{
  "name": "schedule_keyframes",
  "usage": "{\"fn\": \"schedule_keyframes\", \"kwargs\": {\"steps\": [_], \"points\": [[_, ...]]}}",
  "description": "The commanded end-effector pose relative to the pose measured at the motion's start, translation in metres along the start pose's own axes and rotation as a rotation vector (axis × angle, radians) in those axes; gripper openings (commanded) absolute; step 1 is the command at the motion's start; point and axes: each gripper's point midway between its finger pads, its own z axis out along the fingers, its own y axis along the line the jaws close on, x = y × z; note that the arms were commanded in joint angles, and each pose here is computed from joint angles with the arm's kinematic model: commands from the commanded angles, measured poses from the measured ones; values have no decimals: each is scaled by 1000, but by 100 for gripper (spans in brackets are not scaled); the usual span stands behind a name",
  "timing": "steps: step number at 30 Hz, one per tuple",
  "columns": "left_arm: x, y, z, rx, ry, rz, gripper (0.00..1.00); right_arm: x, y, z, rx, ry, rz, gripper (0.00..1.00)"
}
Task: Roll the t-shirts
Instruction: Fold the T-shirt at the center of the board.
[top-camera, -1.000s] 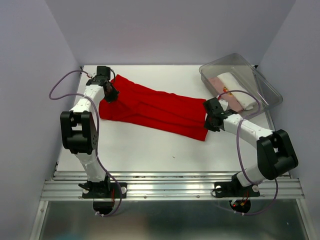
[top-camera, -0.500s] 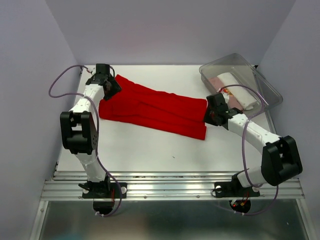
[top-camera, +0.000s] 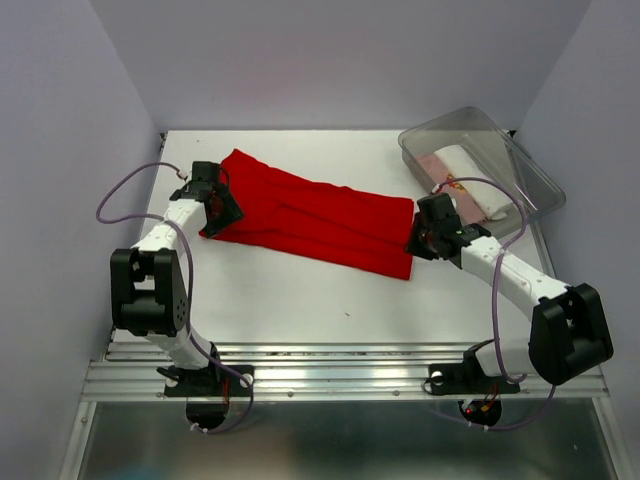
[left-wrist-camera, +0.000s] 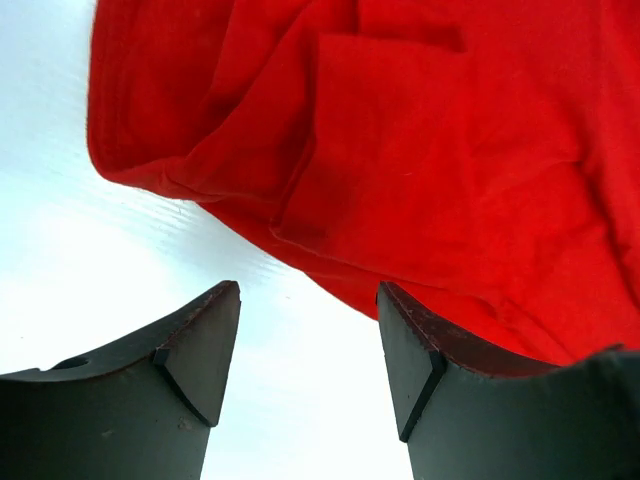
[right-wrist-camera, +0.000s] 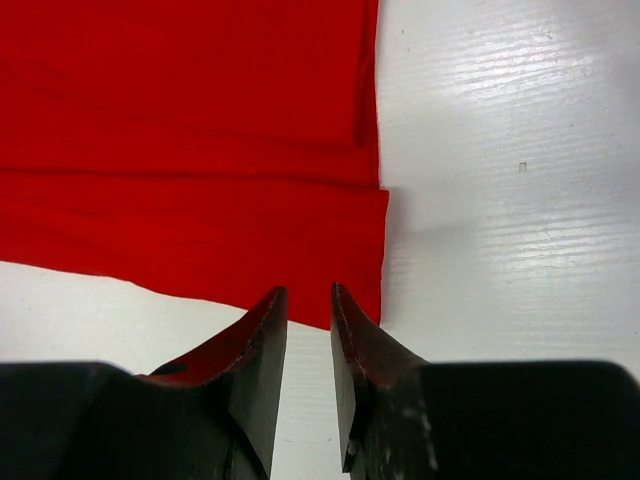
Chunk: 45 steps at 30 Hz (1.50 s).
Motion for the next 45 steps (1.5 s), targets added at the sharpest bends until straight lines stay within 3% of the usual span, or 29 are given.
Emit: {"fn": "schedule_keyframes", "kwargs": {"steps": [1,12,15,18,19,20,21,29,37,38,39,42,45], "points": [[7,-3,13,23,13,7,68,-17,14,-3,-45,-34,-1,31],[10,-5,35,11,27,2,59,-10,9,-2,-39,-22,0,33],[5,-9,35,20,16,2,51,-11,10,-2,-38,-24,2,33],[-1,-14,34,31,5,11,29,-11,10,-1,-37,-21,4,33],[-5,-18,32,39,-3,13,10,-10,10,-1,-37,-19,4,33],[-7,-20,31,45,-5,15,1,-10,10,-1,-37,-19,4,33],[-10,-22,30,47,-12,17,0,-10,10,-1,-36,-20,3,33],[-29,-86,14,143,-61,98,0,-8,9,0,-36,-14,8,33],[-21,-142,50,210,-47,193,2,-5,7,-2,-30,-7,19,33],[-16,-153,53,229,-44,227,9,-4,7,-2,-30,-5,20,33],[-17,-158,54,230,-51,246,32,-4,7,-2,-31,-2,22,33],[-25,-164,47,211,-77,293,63,-3,7,-4,-34,-4,25,33],[-43,-165,31,206,-137,304,64,-2,6,-3,-30,1,26,33]]}}
